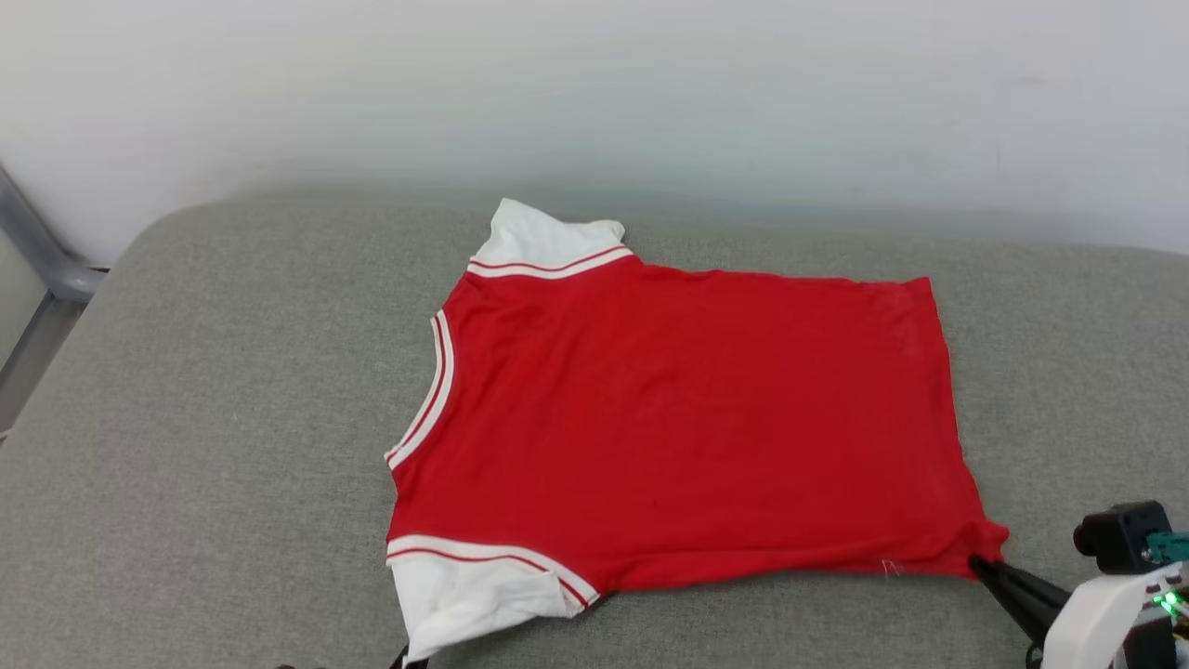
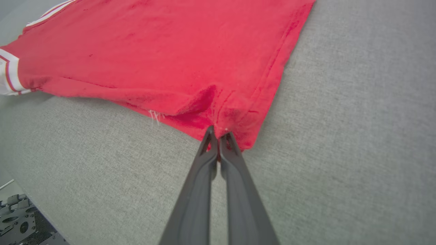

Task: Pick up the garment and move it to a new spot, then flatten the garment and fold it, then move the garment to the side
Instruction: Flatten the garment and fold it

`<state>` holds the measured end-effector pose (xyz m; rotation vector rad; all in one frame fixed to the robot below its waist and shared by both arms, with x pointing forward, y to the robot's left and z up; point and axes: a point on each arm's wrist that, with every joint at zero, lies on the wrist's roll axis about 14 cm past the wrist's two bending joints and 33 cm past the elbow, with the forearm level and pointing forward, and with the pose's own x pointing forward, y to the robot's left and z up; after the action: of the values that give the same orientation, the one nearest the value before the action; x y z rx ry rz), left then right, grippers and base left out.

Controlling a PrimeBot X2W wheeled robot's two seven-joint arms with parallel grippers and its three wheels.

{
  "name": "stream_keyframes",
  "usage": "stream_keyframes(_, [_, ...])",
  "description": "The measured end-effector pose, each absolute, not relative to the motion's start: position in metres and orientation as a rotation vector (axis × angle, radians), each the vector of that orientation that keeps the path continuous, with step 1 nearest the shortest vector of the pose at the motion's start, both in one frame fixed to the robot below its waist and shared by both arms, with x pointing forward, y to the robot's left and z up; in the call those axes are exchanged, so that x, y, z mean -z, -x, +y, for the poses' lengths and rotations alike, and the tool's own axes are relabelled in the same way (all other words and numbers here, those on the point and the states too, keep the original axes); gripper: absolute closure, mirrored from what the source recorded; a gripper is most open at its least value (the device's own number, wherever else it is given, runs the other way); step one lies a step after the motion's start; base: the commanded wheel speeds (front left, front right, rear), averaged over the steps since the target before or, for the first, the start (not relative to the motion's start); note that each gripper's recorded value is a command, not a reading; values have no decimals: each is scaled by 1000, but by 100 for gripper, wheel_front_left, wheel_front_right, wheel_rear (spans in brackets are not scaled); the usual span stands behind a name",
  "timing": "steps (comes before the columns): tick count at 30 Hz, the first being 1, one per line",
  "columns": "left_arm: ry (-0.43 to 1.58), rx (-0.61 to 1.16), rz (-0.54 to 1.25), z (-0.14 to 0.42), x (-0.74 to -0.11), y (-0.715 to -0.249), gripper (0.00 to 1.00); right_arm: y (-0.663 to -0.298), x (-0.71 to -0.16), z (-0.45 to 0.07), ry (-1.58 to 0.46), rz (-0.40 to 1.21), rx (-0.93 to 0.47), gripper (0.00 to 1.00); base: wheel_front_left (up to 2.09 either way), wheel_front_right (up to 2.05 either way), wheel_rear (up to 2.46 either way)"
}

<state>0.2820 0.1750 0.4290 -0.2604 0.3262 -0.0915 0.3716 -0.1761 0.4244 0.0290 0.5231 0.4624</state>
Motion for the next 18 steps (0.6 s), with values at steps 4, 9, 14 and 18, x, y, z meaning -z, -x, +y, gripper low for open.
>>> stream_keyframes(4, [302, 77, 375, 170, -417, -258, 100, -346, -417, -185, -54, 559, -435, 100, 0, 0, 0])
stream_keyframes(9, [317, 87, 412, 166, -411, -242, 100, -319, -406, -195, -80, 607, -407, 100, 0, 0, 0])
stream_keyframes(14, [327, 89, 448, 165, -407, -230, 100, -296, -396, -205, -92, 652, -381, 100, 0, 0, 0])
stream_keyframes(18, [331, 106, 480, 160, -402, -224, 100, -285, -394, -210, -100, 672, -358, 100, 0, 0, 0])
